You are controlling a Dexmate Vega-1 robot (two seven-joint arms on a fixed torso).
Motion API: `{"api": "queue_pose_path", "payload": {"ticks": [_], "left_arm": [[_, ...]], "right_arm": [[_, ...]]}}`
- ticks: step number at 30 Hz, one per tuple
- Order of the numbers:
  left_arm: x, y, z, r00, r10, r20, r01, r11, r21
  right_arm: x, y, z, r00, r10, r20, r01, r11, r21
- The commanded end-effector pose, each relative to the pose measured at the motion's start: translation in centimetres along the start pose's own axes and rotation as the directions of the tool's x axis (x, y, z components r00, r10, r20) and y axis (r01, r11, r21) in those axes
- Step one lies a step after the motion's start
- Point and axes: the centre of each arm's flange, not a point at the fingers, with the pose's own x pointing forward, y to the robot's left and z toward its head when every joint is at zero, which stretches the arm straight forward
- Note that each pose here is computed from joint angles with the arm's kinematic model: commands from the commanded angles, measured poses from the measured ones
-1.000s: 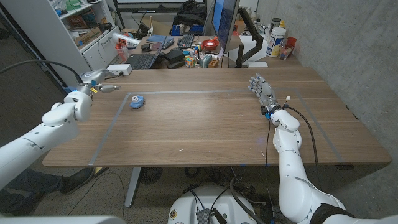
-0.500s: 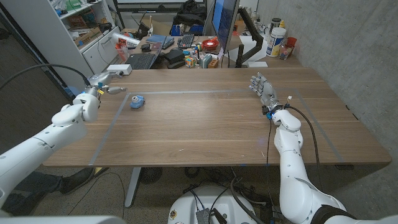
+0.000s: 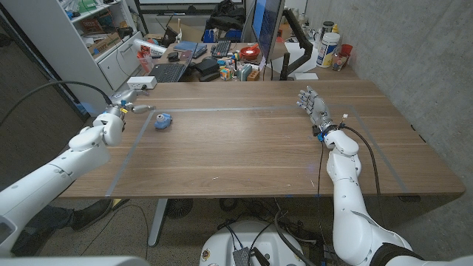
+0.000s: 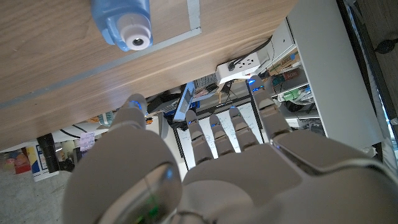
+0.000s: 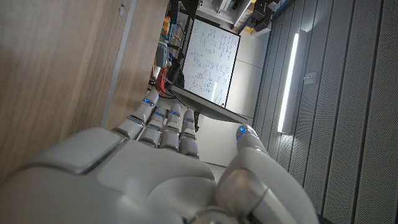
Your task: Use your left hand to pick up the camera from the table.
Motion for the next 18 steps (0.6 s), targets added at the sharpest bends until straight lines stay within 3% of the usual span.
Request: {"api": "queue_pose_path", "payload": {"ticks": [1,18], "left_arm": [[0.3,-1.0,0.7,1.0,-0.025,0.007,0.026,0.999,-0.03],[1.2,-2.0,2.3,0.999,-0.045,0.031,0.046,0.998,-0.046]], "right_arm": [[-0.1,0.0,0.0,1.0,-0.003,0.004,0.003,1.0,0.0],[-0.3,-0.3,0.1,1.0,-0.006,0.011,0.006,1.0,0.001]]}}
